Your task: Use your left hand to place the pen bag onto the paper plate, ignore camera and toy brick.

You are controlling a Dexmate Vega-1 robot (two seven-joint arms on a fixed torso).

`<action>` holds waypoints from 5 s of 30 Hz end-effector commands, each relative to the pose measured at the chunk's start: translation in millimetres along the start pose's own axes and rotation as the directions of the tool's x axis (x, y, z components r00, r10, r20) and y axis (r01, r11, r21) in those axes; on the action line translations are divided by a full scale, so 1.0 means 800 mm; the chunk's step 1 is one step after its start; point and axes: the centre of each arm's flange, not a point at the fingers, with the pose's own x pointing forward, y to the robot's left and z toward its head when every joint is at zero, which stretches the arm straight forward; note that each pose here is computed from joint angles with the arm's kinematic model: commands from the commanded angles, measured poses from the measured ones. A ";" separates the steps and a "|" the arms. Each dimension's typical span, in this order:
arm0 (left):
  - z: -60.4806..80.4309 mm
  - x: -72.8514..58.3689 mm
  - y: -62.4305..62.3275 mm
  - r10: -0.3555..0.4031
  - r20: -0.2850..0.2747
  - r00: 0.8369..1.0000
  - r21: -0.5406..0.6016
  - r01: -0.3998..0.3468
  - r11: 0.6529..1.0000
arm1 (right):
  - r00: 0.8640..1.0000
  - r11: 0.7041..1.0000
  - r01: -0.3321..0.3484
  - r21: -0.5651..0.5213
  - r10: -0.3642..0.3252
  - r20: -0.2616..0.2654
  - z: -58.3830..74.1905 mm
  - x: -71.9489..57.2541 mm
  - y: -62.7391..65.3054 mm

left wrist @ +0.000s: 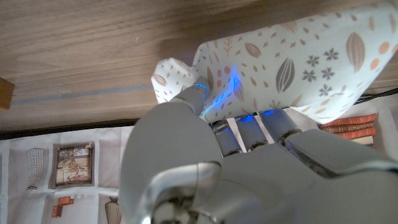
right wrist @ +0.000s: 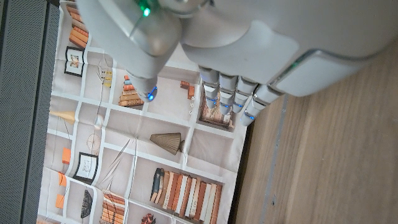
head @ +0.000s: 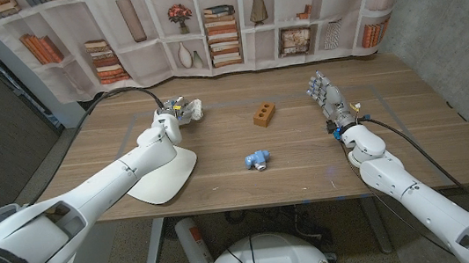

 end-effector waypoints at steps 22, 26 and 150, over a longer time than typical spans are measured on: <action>-0.008 -0.025 0.023 0.025 0.106 0.994 -0.044 -0.020 0.999 | 1.000 1.000 0.020 -0.003 -0.020 0.017 0.003 -0.011 0.003; -0.012 -0.031 0.023 0.025 0.122 0.992 -0.047 -0.019 0.999 | 1.000 1.000 0.022 -0.004 -0.022 0.018 0.003 -0.011 0.003; -0.063 -0.145 0.030 0.077 0.378 0.923 -0.089 -0.047 0.995 | 0.999 0.998 0.046 -0.048 -0.045 0.013 0.007 -0.020 0.008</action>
